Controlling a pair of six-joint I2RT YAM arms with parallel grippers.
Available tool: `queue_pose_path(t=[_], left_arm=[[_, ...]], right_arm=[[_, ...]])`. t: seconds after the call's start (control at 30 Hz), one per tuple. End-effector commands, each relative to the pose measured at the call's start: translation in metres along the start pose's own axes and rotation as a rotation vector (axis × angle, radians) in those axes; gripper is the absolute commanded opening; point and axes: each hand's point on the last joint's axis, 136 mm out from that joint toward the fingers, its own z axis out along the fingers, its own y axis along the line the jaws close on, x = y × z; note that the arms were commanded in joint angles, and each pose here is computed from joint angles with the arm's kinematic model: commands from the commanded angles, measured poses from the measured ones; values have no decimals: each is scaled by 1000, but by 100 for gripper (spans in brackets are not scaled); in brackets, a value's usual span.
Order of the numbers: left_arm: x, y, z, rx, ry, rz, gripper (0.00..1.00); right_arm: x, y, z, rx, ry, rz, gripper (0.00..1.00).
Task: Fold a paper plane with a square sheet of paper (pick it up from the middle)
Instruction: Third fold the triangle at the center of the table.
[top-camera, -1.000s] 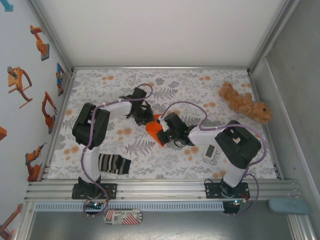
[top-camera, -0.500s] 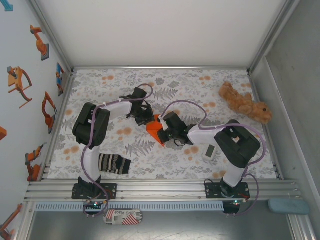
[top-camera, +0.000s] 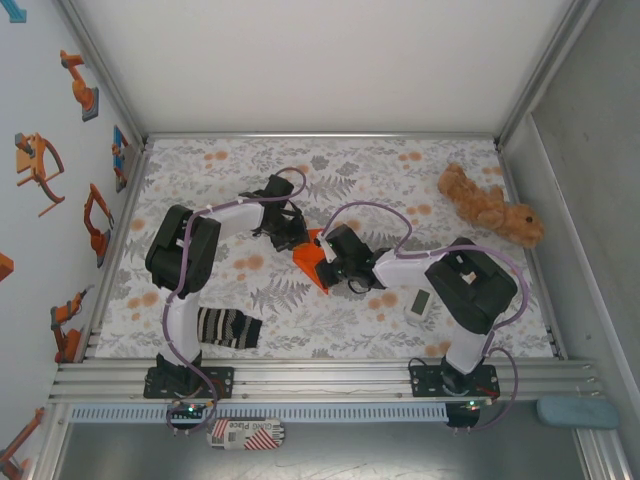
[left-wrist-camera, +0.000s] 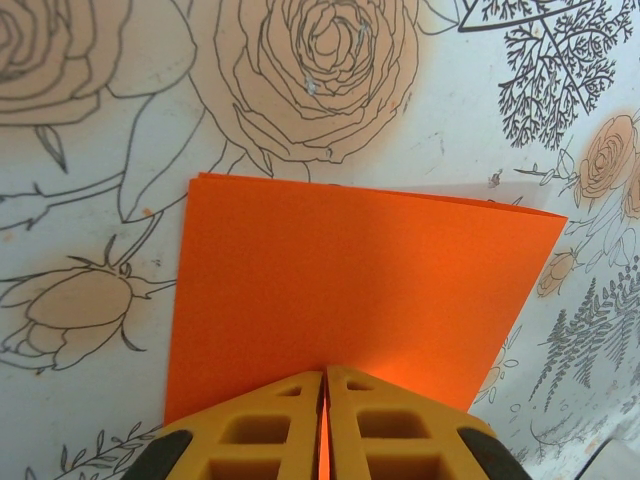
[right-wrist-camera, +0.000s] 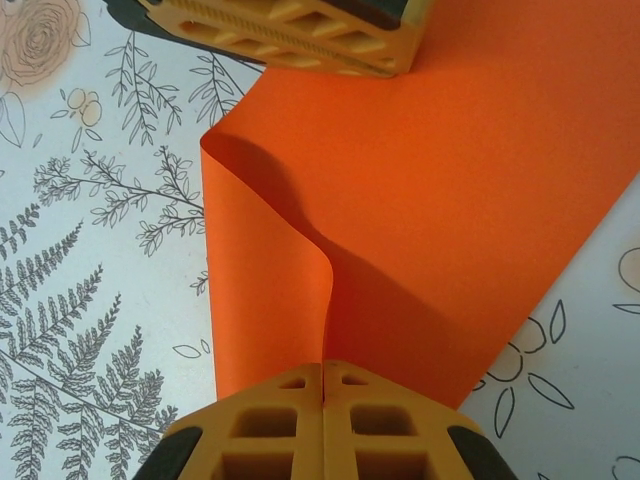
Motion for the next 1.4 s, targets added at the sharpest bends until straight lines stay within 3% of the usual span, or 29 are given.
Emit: queue_pose_path(t=[0.0,0.43,0.63,0.77,1.37], left_arm=[[11,19,11,-64,53,-10,10],[5,9,3,-42,44,-5,10],[-4,-20,-25,39,-19,14,15],[-8,-20,-36,46,-59,4,18],[-1,19,0,-69,27,-38,7]], right_arm=[[-5,-5,2,25,-1,23,0],[-7,-4,3,16,-4,20,0],[-5,-4,3,14,-3,20,0],[-5,-3,3,6,-8,21,0],[-11,-4,-2,17,-27,24,0]])
